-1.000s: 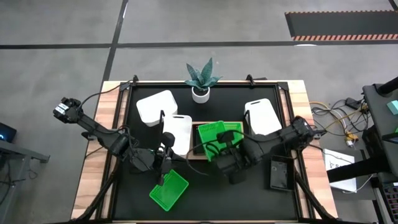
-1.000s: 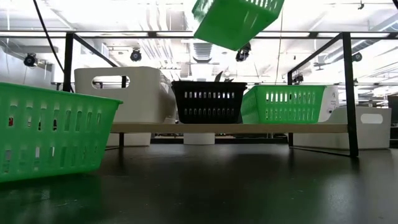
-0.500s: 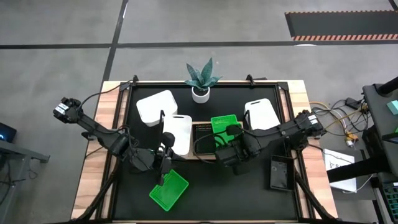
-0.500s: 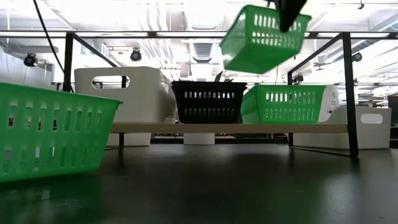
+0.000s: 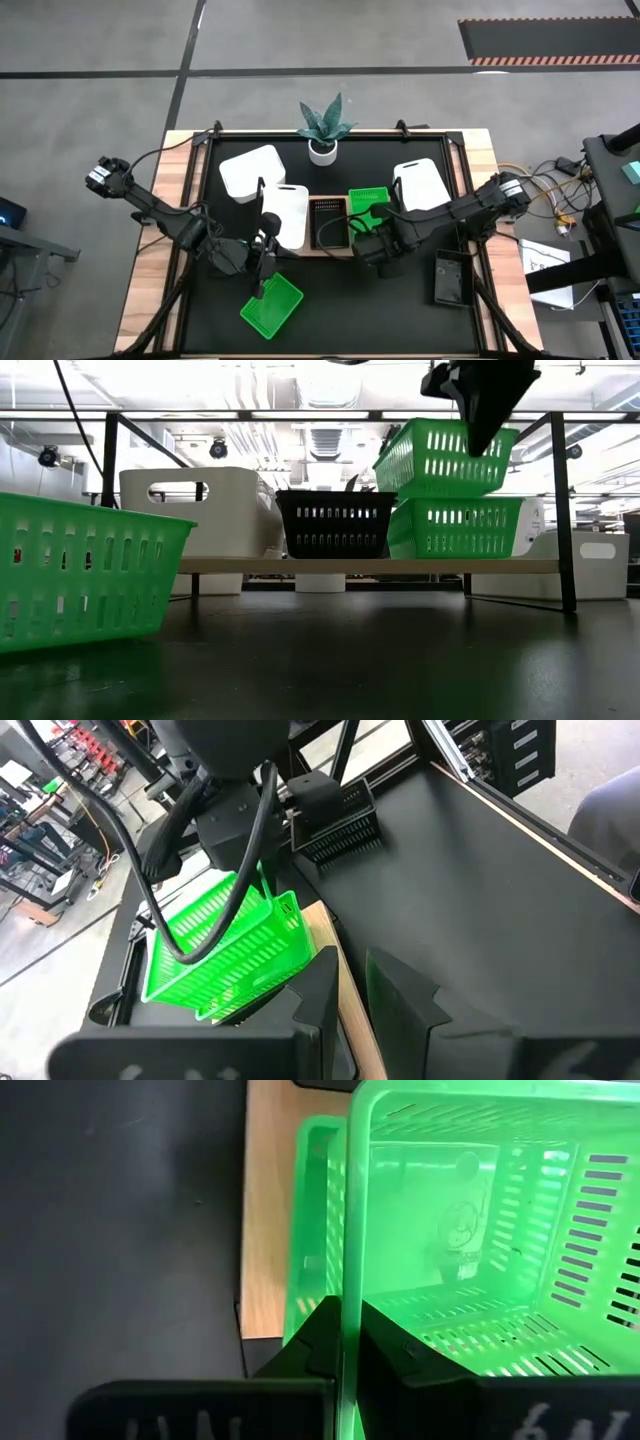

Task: Stack baskets on shelf by color
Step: Stack the right green bin on top of the other green bin on the shelf

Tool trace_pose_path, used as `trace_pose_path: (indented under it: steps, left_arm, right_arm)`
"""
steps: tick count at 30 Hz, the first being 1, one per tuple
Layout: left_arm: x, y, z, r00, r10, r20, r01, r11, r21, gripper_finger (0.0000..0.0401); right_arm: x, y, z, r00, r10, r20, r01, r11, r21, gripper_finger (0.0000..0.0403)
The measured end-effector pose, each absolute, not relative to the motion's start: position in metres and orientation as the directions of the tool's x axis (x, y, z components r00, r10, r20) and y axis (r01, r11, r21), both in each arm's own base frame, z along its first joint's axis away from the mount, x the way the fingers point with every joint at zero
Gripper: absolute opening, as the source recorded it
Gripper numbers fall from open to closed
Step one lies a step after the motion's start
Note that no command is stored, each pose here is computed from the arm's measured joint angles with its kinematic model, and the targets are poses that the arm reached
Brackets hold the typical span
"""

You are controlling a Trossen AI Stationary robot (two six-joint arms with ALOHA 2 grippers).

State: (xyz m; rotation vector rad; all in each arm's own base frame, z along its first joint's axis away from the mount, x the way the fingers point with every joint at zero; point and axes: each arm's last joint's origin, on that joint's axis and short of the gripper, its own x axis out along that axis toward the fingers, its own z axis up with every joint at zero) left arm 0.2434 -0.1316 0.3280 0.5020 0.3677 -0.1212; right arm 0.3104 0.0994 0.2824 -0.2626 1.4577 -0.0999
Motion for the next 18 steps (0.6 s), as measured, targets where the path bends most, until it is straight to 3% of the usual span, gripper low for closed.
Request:
trace_pose_path:
  steps: [18]
  left_arm:
    - [0.2434, -0.1316, 0.3281, 0.928, -0.024, -0.372, 0.203, 0.871, 0.448, 0.0040]
  right_arm:
    - [0.3136, 0.0960, 0.2741, 0.105, -0.201, -0.974, -0.023, 0.979, -0.204, 0.0008]
